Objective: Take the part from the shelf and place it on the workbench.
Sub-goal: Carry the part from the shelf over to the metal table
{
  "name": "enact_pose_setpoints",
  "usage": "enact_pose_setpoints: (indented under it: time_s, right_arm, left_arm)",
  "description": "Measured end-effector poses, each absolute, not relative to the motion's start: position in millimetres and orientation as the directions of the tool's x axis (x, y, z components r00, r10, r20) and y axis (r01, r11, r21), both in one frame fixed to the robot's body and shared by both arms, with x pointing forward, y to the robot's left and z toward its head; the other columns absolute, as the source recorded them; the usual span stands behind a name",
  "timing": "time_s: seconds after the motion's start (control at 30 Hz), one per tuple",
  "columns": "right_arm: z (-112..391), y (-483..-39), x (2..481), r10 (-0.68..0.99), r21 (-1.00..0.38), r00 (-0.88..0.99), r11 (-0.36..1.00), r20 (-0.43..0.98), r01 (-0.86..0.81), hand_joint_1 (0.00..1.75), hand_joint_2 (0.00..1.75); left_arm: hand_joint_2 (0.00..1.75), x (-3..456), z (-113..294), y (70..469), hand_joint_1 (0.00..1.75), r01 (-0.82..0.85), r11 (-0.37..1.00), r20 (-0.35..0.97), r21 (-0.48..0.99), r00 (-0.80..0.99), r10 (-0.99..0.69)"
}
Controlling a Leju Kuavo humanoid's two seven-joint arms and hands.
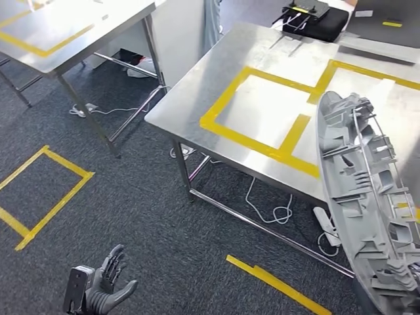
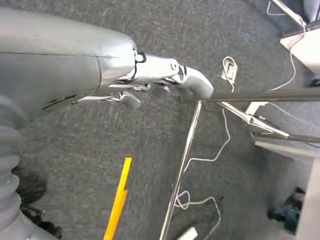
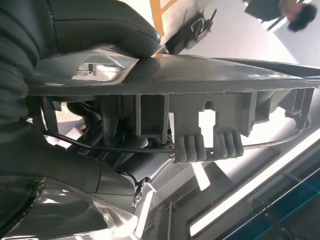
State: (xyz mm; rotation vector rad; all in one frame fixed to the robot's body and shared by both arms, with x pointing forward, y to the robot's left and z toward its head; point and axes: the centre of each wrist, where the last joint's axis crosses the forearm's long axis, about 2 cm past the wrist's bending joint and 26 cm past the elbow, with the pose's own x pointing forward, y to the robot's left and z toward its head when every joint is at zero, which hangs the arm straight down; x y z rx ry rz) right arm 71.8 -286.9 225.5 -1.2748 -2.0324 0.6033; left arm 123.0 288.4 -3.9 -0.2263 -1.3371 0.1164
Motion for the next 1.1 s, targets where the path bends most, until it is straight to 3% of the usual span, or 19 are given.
enact_pose_setpoints:
  time_s: [1.1]
  right_arm:
    - [229.5, -285.8, 74.9, 0.889, -0.640, -0.370, 0.453, 0.270, 0.620, 1.75, 1.75]
  left_arm:
    - [1.75, 120.5, -7.9, 287.1, 0.00, 0.050, 0.970, 0.943, -0.239, 0.251, 0.219]
